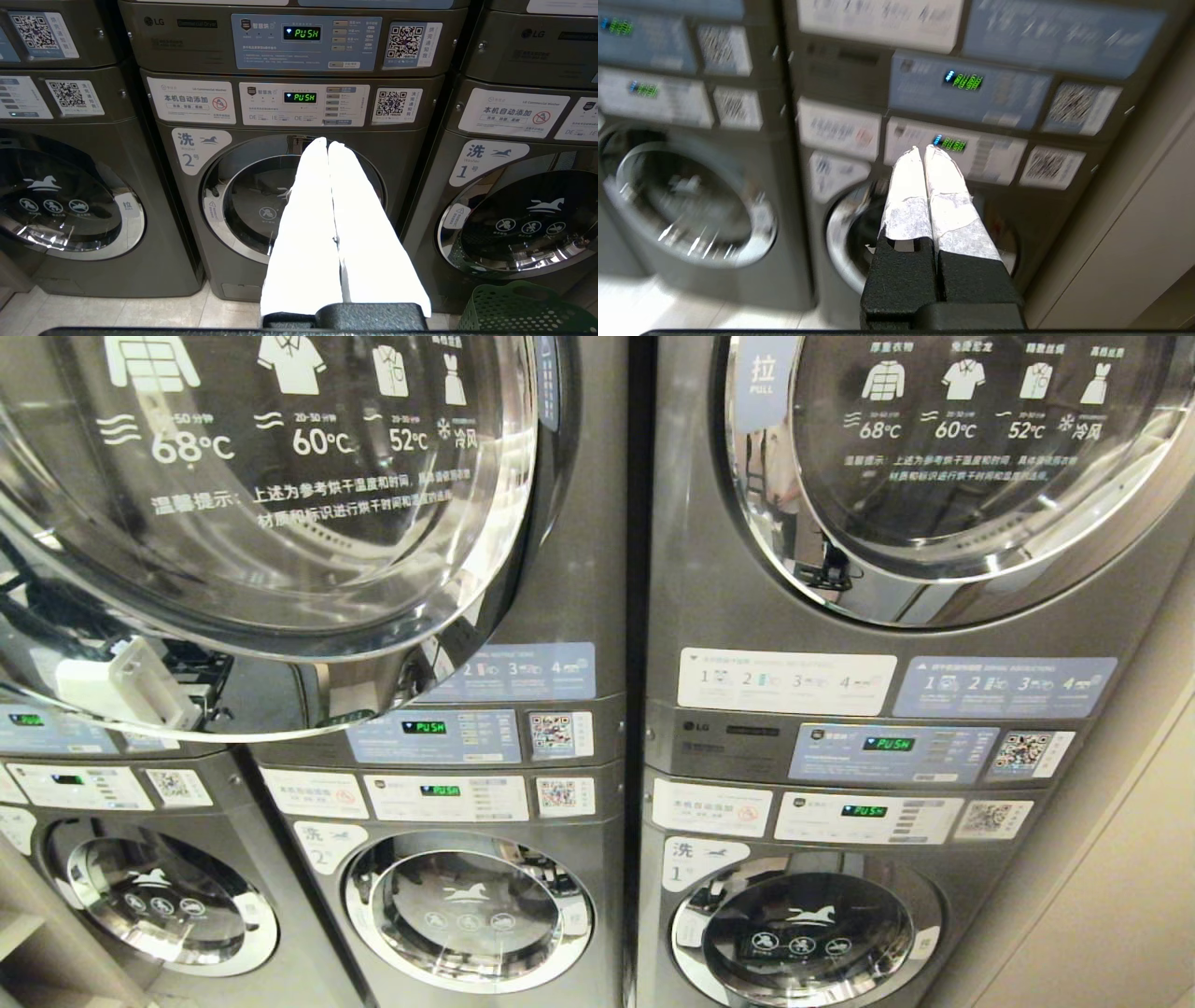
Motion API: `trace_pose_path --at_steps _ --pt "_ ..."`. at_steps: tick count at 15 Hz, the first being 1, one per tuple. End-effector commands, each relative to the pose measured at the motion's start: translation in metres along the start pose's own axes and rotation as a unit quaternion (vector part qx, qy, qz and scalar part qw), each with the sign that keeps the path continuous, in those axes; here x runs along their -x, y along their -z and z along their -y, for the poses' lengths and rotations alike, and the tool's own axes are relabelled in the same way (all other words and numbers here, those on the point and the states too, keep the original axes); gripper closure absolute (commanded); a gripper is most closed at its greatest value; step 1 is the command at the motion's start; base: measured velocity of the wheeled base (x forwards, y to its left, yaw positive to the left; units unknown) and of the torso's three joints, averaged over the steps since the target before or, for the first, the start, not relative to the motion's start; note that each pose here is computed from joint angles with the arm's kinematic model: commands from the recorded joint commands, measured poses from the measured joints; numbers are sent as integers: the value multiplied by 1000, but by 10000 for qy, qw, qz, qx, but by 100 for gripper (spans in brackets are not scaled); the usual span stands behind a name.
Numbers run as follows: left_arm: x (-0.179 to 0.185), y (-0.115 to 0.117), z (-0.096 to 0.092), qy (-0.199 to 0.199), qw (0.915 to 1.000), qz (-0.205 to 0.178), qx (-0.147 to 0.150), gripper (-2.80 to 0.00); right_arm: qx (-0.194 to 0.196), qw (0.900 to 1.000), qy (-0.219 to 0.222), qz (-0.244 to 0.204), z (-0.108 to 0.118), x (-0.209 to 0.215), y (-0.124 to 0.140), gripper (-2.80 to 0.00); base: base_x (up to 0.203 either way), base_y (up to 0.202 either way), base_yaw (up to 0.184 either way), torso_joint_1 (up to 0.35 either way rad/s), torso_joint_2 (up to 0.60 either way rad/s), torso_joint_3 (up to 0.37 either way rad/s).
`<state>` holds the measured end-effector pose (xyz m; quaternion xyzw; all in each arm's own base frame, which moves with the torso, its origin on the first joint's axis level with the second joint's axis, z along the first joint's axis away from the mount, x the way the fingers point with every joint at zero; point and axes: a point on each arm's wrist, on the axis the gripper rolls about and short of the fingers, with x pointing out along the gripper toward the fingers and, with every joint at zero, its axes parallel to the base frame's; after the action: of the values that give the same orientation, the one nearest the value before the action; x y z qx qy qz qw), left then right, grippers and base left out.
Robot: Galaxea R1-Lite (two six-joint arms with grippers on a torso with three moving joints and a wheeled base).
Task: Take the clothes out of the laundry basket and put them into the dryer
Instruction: Close the dryer
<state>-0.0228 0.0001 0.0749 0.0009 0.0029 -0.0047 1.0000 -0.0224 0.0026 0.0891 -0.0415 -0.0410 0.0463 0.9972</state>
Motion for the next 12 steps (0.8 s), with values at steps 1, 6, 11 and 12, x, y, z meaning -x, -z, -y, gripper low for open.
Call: trace_pose_path --at_steps 1,6,11,12 --pt "0 0 0 -1 10000 -2 1 0 -17 10000 56 -76 0 2 5 0 0 0 0 0 0 0" --pt "0 0 0 -1 10000 -2 1 0 -89 9936 399 -1049 0 9 13 0 0 0 0 0 0 0" --pt "0 0 0 -1 10000 -2 1 0 -174 9937 391 -1039 0 9 12 0 0 0 0 0 0 0" --pt "0 0 0 -1 10000 -2 1 0 -225 9934 428 -1039 0 9 12 0 0 0 0 0 0 0"
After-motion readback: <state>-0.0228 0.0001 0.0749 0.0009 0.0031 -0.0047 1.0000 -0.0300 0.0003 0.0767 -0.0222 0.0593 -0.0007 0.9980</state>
